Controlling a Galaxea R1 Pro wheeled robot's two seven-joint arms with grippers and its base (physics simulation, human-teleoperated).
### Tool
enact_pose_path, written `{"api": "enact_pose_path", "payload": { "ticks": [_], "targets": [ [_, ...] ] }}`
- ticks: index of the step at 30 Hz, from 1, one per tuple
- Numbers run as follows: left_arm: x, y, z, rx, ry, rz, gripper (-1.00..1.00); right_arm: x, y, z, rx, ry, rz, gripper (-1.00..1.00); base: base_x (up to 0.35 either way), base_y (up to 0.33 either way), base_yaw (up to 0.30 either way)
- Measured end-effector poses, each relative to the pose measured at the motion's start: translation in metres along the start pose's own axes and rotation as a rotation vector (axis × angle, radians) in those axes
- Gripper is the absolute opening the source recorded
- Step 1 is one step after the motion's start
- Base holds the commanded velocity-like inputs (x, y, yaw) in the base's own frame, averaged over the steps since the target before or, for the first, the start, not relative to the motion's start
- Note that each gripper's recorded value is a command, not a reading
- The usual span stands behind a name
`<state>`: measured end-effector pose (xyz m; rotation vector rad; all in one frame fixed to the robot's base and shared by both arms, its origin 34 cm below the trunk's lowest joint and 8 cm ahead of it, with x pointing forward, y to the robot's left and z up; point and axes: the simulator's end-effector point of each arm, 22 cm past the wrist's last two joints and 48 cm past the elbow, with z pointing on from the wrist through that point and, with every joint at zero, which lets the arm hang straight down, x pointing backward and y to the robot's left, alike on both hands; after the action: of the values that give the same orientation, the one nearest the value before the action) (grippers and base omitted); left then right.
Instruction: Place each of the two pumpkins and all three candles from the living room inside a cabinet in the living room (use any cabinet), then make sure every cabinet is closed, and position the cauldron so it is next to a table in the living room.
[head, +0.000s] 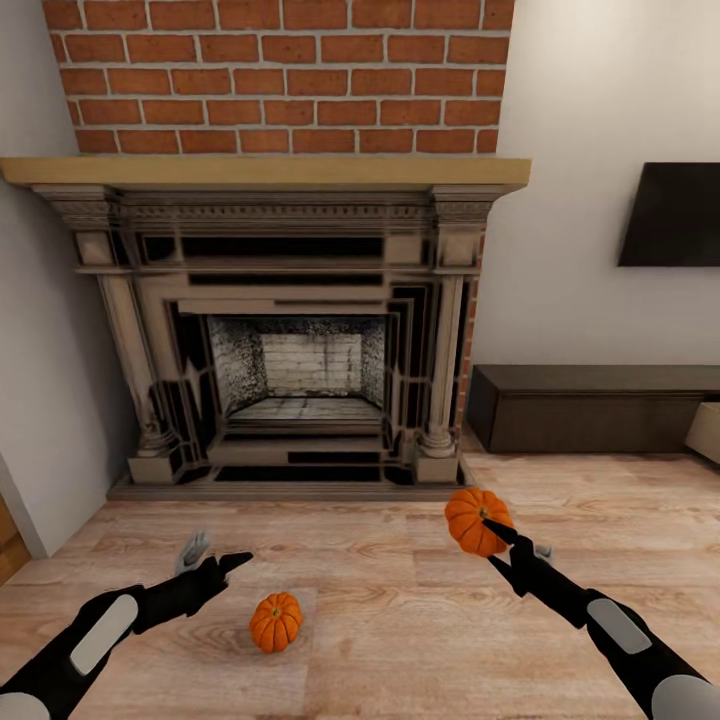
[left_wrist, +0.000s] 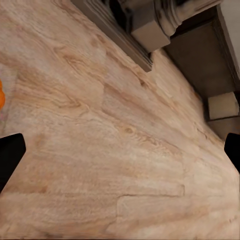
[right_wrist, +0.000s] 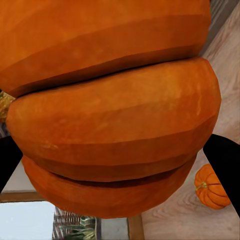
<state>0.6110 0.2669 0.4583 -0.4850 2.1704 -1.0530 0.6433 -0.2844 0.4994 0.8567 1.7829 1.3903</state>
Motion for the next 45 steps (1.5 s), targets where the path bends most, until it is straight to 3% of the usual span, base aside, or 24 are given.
{"api": "enact_pose_path", "payload": {
  "ticks": [8,11,22,29,34,36,41,45],
  "targets": [
    [0.015,0.051,-0.008,-0.093,-0.012,-0.075,1.00,0.002,0.001,0.001,0.000,0.007,-0.004,-1.00,0.000,0.000,0.000],
    [0.018,0.061,-0.010,-0.110,-0.010,-0.091,1.00,0.002,0.001,0.001,0.001,0.007,-0.004,-1.00,0.000,0.000,0.000],
    [0.014,0.069,-0.016,-0.125,-0.022,-0.097,1.00,0.003,-0.001,0.002,0.011,0.009,-0.004,-1.00,0.000,0.000,0.000],
    [0.000,0.074,-0.018,-0.145,-0.077,-0.066,1.00,0.003,-0.002,0.002,0.012,0.009,-0.004,-1.00,0.000,0.000,0.000],
    [-0.007,0.074,-0.020,-0.138,-0.106,-0.088,1.00,0.003,-0.002,0.002,0.013,0.009,-0.003,-1.00,0.000,0.000,0.000],
    [-0.020,0.076,-0.026,-0.132,-0.147,-0.117,1.00,0.003,-0.002,0.002,0.013,0.008,-0.002,-1.00,0.000,0.000,0.000],
    [-0.026,0.083,-0.034,-0.124,-0.176,-0.170,1.00,0.003,-0.001,0.002,0.011,0.008,-0.002,-1.00,0.000,0.000,0.000],
    [-0.017,0.111,-0.053,-0.108,-0.201,-0.285,1.00,0.003,-0.001,0.002,0.010,0.008,-0.001,-1.00,0.000,0.000,0.000]
  ]
}}
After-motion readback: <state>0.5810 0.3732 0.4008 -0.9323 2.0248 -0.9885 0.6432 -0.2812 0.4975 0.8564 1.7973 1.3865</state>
